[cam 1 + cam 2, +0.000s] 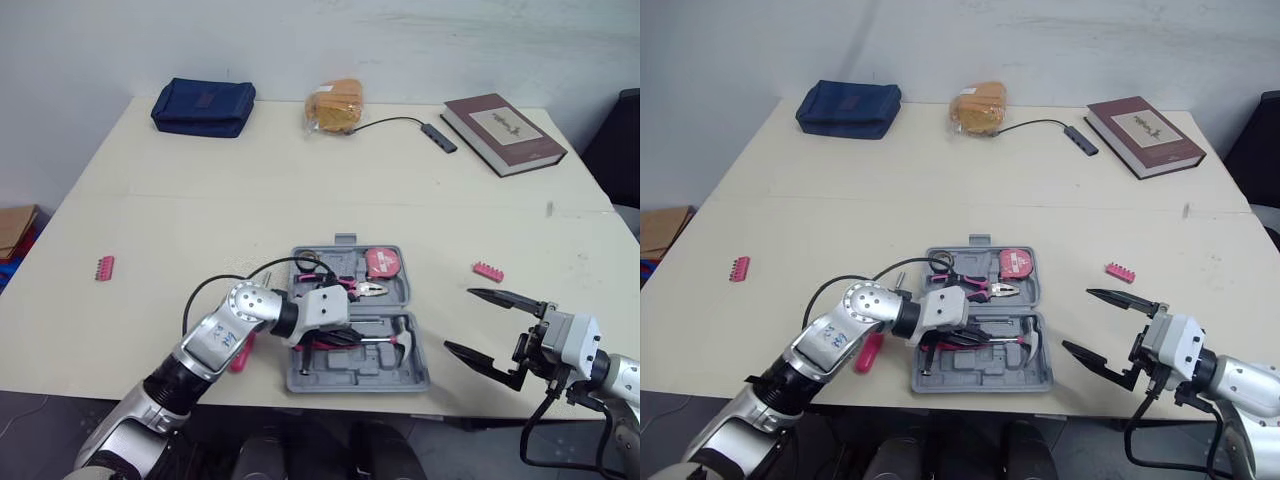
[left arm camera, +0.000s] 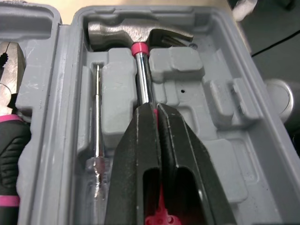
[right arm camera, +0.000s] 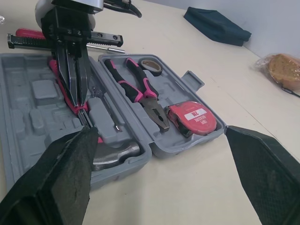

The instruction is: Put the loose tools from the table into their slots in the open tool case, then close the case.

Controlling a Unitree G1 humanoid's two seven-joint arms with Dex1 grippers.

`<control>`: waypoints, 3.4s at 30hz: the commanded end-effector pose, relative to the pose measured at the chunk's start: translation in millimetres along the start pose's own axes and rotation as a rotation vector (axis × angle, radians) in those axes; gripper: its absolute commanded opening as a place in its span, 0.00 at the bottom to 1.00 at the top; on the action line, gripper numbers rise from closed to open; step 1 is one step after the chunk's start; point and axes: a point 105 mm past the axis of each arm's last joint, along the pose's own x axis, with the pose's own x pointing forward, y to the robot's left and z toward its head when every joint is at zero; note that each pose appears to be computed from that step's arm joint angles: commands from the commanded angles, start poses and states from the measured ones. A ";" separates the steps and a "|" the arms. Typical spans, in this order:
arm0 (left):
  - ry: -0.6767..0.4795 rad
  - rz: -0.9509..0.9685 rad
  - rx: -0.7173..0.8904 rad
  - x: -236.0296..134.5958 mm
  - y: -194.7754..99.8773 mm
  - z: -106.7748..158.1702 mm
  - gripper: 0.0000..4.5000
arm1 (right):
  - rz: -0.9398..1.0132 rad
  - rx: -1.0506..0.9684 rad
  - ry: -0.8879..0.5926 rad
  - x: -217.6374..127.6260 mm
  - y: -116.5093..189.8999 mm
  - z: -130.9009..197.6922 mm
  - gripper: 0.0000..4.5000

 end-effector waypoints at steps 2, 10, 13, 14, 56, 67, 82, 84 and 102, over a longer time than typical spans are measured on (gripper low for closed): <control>0.314 -0.024 -0.185 6.2 -19.2 -75.7 0.01 | -0.023 -0.034 -0.027 0.2 -1.9 7.7 1.00; -0.016 0.014 -0.032 -13.5 4.1 -22.9 0.01 | -0.066 -0.051 0.000 -10.4 -10.2 5.9 1.00; -0.212 0.037 0.047 -42.3 13.5 4.3 0.01 | -0.084 -0.055 0.021 -19.9 -15.6 3.6 1.00; -0.258 0.060 0.067 -55.8 17.1 9.1 0.10 | -0.092 -0.057 0.038 -25.1 -17.5 1.1 1.00; -0.103 1.837 -0.514 -403.0 -103.7 -176.6 0.99 | -0.604 -0.074 0.298 -155.7 -76.2 -76.1 1.00; -0.129 1.631 -0.681 -364.7 -34.9 -164.3 0.99 | -0.202 -0.041 -0.114 -20.1 -56.8 -1.7 1.00; -0.045 1.581 -0.922 -329.5 2.7 -215.4 0.99 | 0.092 -0.069 -0.260 49.3 -11.0 43.7 1.00; -0.038 1.570 -0.956 -325.3 0.6 -220.8 0.99 | 0.083 -0.079 -0.258 51.0 -12.6 47.4 1.00; -0.097 1.610 -0.946 -314.8 -9.6 -231.1 0.17 | 0.034 -0.075 -0.228 56.3 -18.8 60.2 1.00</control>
